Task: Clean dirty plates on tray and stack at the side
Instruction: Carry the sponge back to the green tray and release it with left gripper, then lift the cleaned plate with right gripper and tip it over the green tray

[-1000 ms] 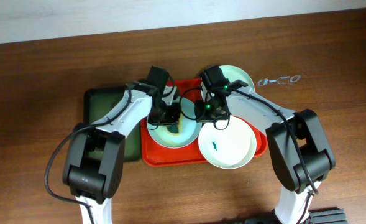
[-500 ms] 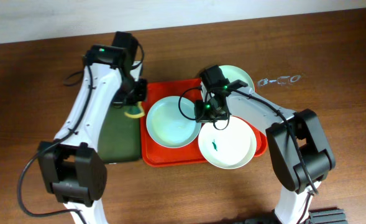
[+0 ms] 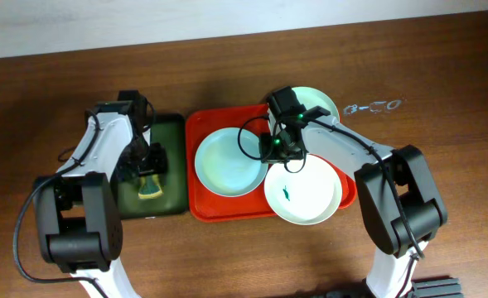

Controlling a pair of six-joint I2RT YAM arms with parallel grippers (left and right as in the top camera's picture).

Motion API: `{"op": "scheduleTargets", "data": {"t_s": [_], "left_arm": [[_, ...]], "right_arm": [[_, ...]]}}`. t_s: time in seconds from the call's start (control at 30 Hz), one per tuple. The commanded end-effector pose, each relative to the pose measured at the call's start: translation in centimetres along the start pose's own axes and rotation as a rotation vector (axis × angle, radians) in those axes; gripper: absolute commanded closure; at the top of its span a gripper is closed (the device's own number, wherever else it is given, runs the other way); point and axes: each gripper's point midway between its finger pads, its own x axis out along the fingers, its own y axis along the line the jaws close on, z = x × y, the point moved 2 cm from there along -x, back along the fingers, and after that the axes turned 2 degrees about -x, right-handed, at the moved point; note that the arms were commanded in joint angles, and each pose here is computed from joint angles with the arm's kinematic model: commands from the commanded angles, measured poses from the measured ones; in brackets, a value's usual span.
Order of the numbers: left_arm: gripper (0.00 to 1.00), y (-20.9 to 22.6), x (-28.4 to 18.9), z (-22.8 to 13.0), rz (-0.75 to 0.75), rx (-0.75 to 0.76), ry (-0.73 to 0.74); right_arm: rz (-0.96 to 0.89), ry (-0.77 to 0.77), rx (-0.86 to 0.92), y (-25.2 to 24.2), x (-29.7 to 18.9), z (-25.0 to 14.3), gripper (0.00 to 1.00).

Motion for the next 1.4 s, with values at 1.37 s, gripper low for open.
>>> {"op": "scheduleTargets", "data": {"t_s": [1.37], "left_arm": [[0.01, 3.7, -23.3, 0.9, -0.148, -0.169, -0.645]], "right_arm": [[0.129, -0.034, 0.066, 3.2, -11.0, 4.9, 0.96]]}}
